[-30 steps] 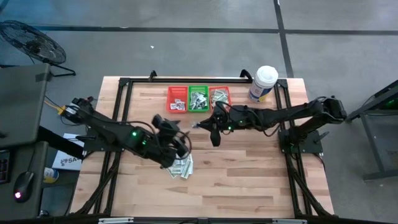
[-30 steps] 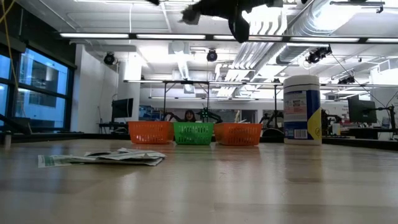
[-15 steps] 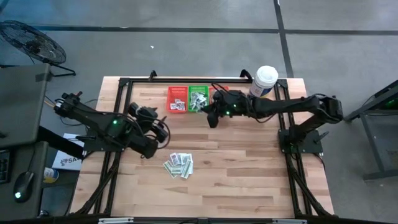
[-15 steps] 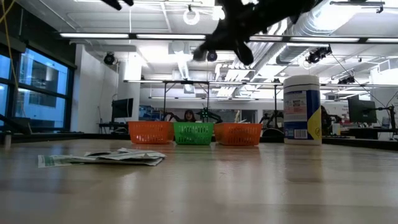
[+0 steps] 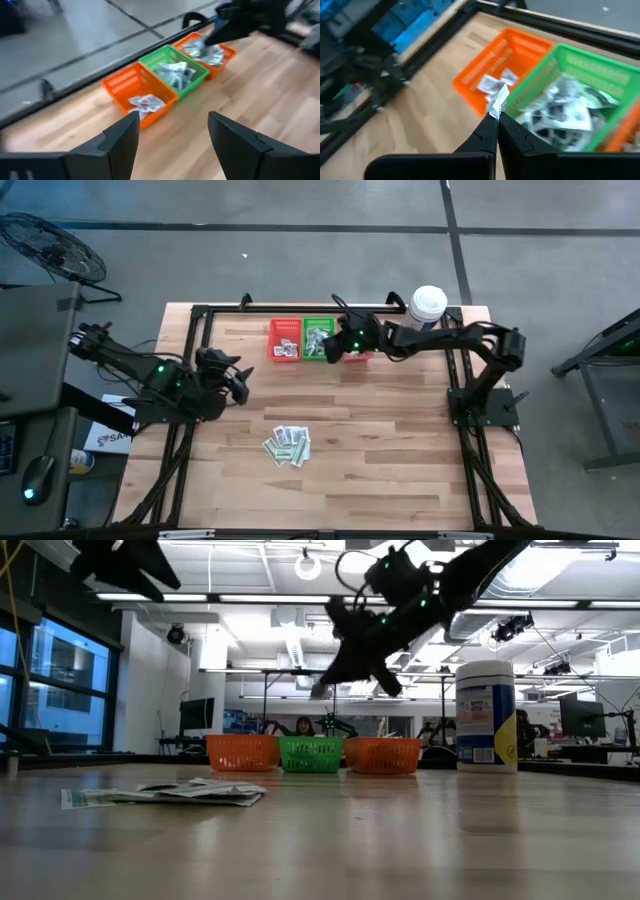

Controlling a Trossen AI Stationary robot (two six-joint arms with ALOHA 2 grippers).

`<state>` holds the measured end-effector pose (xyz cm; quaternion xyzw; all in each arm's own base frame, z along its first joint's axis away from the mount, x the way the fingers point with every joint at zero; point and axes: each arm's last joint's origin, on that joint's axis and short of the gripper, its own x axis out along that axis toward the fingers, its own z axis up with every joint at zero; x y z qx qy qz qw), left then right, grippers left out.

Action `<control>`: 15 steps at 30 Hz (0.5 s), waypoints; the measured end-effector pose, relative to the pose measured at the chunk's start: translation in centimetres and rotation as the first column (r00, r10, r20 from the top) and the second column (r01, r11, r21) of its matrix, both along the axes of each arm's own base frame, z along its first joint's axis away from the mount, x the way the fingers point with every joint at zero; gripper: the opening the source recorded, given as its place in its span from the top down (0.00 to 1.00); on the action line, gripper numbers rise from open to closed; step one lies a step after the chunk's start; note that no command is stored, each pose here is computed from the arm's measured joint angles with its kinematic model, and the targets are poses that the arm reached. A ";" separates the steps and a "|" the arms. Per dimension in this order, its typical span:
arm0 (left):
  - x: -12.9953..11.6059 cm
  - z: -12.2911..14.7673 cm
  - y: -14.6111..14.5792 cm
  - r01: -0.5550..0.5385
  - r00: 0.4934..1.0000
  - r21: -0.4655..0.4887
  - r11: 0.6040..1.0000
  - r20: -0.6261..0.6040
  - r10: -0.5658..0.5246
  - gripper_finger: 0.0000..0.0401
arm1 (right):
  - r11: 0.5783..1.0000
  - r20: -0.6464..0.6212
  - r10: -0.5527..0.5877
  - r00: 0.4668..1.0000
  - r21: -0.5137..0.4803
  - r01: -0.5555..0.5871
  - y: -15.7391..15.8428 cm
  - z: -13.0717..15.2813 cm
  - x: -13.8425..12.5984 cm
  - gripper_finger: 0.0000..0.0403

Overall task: Pick & Place First Aid Supplies
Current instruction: Put the towelette pack into the green bin

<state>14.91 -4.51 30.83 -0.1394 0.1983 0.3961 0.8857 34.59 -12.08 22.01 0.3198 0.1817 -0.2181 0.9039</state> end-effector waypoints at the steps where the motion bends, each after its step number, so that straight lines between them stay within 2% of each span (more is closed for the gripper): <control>1: -0.2 -0.4 0.1 0.012 1.000 -0.014 1.000 0.023 -0.012 0.43 | 1.000 -0.006 -0.016 1.000 0.012 0.016 -0.5 -0.5 0.1 1.00; 6: -1.2 -2.4 0.5 0.074 0.994 -0.058 0.996 0.083 -0.069 0.43 | 0.994 -0.001 -0.071 0.998 0.081 0.070 -2.3 -3.0 0.6 1.00; 10: -2.0 -3.6 0.9 0.080 0.992 -0.071 0.994 0.106 -0.072 0.43 | 0.984 0.036 -0.106 0.994 0.146 0.099 -3.2 -4.5 1.2 1.00; 15: -3.1 -4.2 1.4 0.080 0.989 -0.079 0.994 0.128 -0.070 0.43 | 0.970 0.008 -0.162 0.987 0.187 0.158 -3.9 -5.4 0.9 1.00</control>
